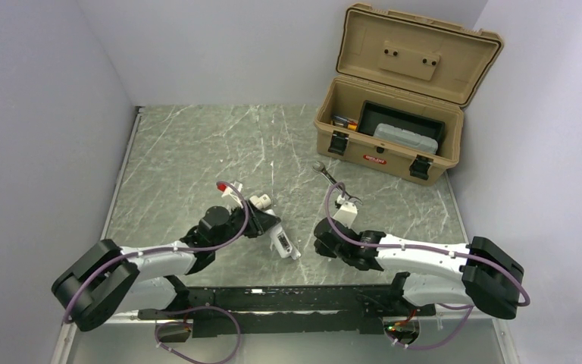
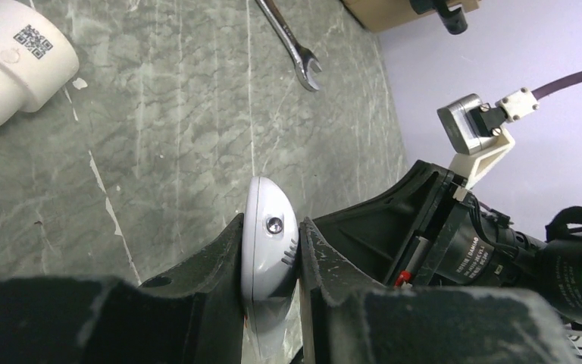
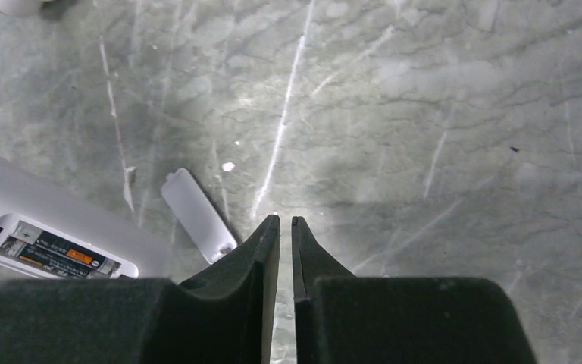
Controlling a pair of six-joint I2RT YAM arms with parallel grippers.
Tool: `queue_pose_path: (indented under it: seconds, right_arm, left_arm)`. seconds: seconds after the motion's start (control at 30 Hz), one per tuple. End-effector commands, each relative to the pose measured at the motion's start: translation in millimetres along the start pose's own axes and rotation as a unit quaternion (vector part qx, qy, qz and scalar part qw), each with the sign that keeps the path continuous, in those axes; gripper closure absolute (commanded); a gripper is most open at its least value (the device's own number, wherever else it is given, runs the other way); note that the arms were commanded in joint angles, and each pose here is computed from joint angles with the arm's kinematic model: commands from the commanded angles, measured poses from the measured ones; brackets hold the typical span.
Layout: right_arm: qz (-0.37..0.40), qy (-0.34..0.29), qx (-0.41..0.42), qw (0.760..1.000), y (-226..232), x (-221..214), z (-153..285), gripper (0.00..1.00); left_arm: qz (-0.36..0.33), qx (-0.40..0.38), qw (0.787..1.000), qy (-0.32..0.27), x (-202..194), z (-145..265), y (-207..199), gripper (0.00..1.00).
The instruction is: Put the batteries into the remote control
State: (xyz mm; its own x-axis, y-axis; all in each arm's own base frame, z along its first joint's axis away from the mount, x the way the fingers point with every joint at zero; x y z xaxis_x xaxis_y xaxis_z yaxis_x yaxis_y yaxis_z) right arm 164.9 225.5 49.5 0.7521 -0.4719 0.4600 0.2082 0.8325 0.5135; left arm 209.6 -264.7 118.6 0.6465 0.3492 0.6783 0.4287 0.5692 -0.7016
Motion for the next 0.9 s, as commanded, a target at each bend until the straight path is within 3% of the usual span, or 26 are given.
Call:
queue_pose_path:
  seconds: [0.0, 0.87]
  right_arm:
    - [-0.017, -0.015, 0.006, 1.0, -0.4, 6.8, 3.4, 0.86]
    - [0.002, -0.013, 0.001, 1.0, -2.8, 6.8, 3.7, 0.84]
  left_arm:
    - [-0.005, -0.021, 0.999, -0.036, 11.4, -7.3, -10.3, 1.0]
    - [-0.033, 0.017, 0.999, -0.022, -1.9, -12.7, 11.5, 1.0]
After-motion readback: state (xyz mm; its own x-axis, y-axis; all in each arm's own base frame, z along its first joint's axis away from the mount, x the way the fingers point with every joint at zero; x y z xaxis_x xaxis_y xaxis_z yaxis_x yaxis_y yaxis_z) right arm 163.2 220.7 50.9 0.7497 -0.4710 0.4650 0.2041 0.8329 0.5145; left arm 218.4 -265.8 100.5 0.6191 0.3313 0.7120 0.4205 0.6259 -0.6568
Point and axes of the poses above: each gripper's point midway between its finger pads, its own z axis back along the fingers, its own y axis along the line the jaws close on, x = y × z, the point moved 1 cm from there along z, back along the fingers, and after that the axes turned 11 degrees about -z, right-handed, at the moved point
